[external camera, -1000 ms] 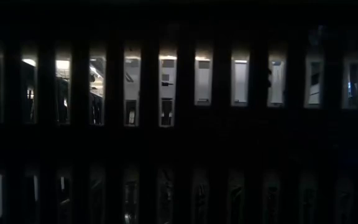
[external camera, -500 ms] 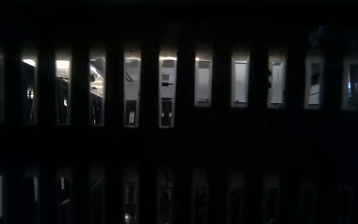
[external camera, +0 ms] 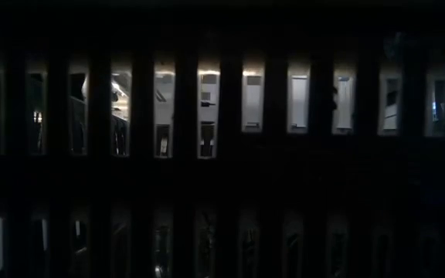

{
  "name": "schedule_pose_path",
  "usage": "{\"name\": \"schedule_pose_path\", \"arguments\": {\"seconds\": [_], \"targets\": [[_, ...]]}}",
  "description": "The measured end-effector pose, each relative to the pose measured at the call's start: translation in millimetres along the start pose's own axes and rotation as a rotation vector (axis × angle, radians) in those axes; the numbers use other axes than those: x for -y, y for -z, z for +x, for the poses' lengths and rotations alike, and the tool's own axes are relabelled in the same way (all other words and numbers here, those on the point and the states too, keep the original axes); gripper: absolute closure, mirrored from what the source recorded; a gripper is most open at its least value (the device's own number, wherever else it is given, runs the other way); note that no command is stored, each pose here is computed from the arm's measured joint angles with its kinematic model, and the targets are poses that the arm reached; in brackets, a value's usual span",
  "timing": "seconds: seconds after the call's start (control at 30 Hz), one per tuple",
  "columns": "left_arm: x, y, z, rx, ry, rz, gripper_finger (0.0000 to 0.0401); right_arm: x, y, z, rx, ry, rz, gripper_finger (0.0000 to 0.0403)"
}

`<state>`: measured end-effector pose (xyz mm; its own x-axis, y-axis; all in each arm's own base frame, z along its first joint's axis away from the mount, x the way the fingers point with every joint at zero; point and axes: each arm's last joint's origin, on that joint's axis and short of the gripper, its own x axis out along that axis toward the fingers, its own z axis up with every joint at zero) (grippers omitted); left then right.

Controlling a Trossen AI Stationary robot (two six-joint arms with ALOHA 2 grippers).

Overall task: Sort Halloween decoration
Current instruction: Put the green skeleton toy into the center black bin

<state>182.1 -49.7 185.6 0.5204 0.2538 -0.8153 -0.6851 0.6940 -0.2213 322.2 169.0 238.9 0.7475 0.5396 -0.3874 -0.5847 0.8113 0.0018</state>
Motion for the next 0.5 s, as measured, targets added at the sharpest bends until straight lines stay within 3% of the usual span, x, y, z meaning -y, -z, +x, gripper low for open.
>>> {"name": "schedule_pose_path", "arguments": {"seconds": [0.27, 0.5], "targets": [[-20.2, -4.2, 5.5, -0.115, -0.137, -0.043, 0.0278, -4.5, 9.4, -44.0, 0.125, 0.08, -0.011, 0.0189], [-27.4, -8.7, 9.8, -0.187, -0.159, -0.115, 0.0278, -5.9, 19.5, -71.2, 0.191, 0.183, -0.002, 0.0189]]}}
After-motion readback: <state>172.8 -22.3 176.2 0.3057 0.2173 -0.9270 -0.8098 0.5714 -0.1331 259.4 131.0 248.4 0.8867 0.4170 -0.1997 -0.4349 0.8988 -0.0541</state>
